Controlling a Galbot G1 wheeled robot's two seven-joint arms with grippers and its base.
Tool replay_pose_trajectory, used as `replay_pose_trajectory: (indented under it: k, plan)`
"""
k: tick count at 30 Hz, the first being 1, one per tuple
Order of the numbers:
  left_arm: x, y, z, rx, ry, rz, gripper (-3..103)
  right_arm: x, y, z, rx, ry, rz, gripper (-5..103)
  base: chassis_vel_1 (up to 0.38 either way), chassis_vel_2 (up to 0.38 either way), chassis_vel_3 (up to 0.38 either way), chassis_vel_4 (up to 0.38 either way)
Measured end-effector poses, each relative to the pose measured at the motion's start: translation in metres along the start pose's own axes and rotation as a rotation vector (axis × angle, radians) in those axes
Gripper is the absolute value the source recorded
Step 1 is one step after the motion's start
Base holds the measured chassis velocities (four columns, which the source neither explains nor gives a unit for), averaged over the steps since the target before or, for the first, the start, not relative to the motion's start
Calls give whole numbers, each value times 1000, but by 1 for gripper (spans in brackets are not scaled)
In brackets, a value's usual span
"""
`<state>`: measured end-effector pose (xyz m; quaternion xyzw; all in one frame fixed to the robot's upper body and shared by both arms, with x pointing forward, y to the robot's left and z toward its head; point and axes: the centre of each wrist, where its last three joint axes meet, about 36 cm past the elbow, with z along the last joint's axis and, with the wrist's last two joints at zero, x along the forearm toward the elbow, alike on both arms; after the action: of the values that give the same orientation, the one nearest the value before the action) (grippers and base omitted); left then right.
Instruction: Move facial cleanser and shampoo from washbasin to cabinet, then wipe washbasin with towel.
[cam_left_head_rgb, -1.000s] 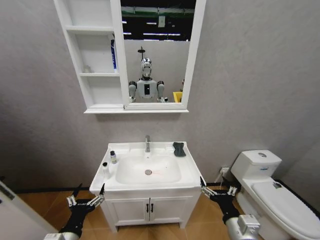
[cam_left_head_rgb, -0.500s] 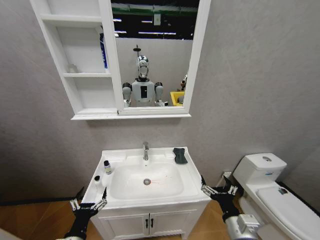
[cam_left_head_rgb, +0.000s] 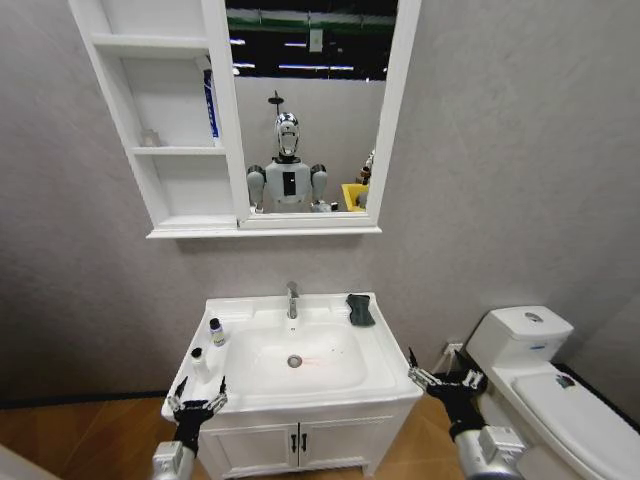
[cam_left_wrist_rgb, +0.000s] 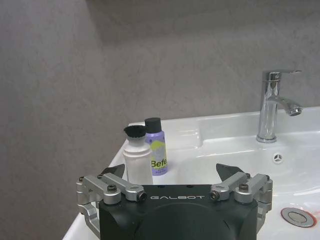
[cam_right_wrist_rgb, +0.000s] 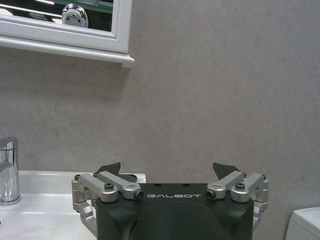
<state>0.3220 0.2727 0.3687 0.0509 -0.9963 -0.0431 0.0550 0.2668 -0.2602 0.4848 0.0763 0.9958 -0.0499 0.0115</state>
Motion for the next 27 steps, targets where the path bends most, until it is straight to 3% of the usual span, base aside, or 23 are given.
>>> replay_pose_trajectory:
  k: [5,8,16,21,26,27]
  plan:
    - [-29,9,0,6,17,-46,100,-1,-3,1,4,-3,2,100,0,0,0,0]
    - [-53,21,-8,39,16,-87,100,-2,-5,3,4,-4,4,100,0,0,0,0]
    - [-76,34,-1,90,44,-106,103,-3,-7,7,10,3,5,100,0,0,0,0]
    - [-83,26,8,125,66,-41,84,-3,-7,8,14,7,8,100,0,0,0,0]
    - [-86,25,8,132,64,-36,73,-3,-5,8,16,9,5,100,0,0,0,0]
    - [-86,25,8,136,62,-35,62,-3,-4,7,17,10,3,100,0,0,0,0]
